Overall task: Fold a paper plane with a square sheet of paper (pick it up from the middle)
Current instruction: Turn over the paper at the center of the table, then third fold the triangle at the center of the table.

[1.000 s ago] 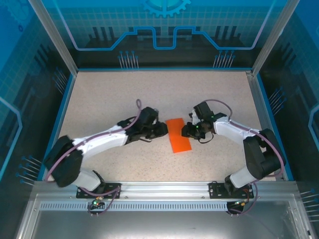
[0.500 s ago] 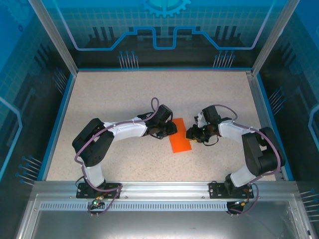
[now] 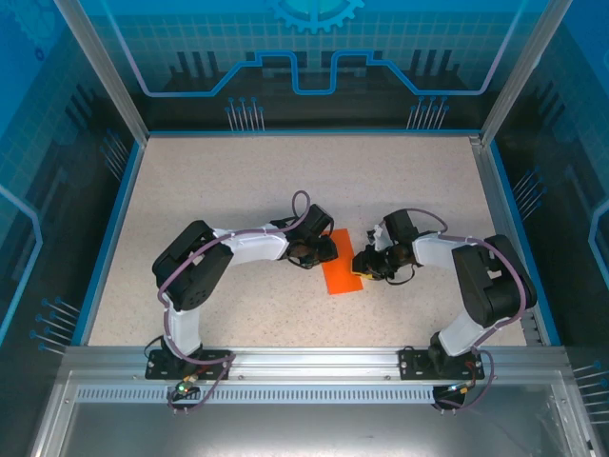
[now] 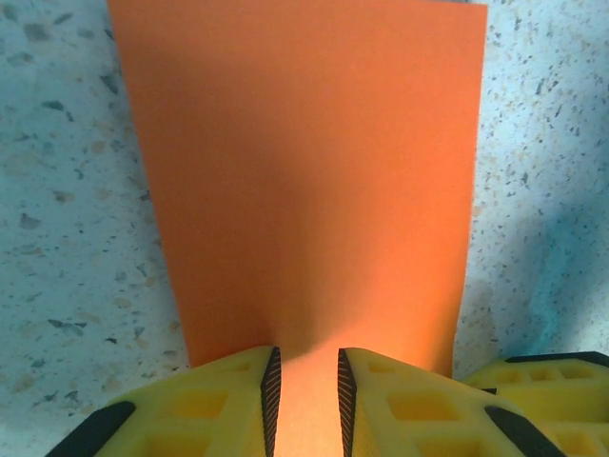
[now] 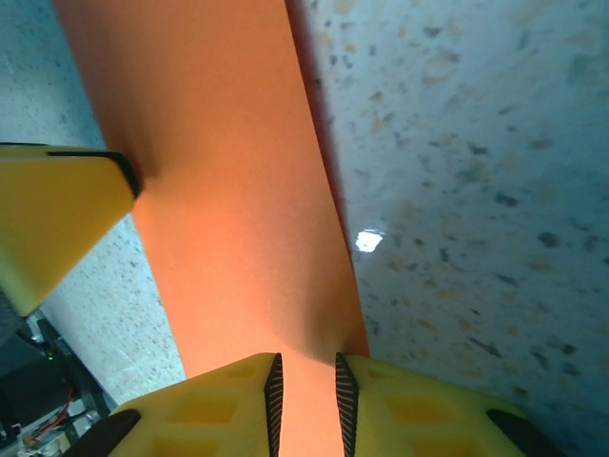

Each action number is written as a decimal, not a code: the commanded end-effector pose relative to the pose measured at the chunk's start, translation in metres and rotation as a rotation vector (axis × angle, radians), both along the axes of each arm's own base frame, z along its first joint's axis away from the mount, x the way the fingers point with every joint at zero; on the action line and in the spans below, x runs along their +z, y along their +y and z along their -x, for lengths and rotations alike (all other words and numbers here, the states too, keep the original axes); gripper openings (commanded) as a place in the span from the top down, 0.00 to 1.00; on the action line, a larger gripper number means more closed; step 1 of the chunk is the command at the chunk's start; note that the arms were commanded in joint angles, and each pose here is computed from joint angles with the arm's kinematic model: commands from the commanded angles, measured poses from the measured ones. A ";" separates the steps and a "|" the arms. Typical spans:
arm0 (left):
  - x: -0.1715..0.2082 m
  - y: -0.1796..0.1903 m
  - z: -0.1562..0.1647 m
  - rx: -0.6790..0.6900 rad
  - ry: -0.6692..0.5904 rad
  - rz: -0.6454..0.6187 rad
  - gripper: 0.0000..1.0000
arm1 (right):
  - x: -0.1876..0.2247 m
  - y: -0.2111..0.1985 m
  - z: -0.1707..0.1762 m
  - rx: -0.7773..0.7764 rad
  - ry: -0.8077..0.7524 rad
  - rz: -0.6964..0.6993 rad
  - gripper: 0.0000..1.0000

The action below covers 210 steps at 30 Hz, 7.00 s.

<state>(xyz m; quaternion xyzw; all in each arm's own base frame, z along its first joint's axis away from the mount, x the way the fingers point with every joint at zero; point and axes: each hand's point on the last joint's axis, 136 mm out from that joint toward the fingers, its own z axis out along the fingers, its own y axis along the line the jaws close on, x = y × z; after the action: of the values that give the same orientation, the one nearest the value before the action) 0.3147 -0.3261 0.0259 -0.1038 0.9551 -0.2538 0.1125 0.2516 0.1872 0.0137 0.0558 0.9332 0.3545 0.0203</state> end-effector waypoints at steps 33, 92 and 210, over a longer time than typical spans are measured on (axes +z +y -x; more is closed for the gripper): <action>0.028 0.022 0.013 -0.075 -0.013 0.079 0.75 | 0.031 0.012 -0.017 0.010 -0.076 -0.011 0.55; -0.020 0.053 0.018 -0.076 0.039 -0.135 0.81 | 0.016 0.043 -0.012 0.066 -0.028 -0.003 0.46; 0.044 -0.001 0.095 -0.672 -0.572 -0.506 0.75 | 0.024 0.048 -0.041 -0.104 0.036 -0.112 0.83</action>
<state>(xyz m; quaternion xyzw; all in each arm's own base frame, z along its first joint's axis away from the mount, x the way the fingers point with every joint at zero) 0.2139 -0.3158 0.0538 0.3146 0.9051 -0.0429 0.2828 0.2861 0.2371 0.0283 0.1160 0.9088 0.4007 0.0100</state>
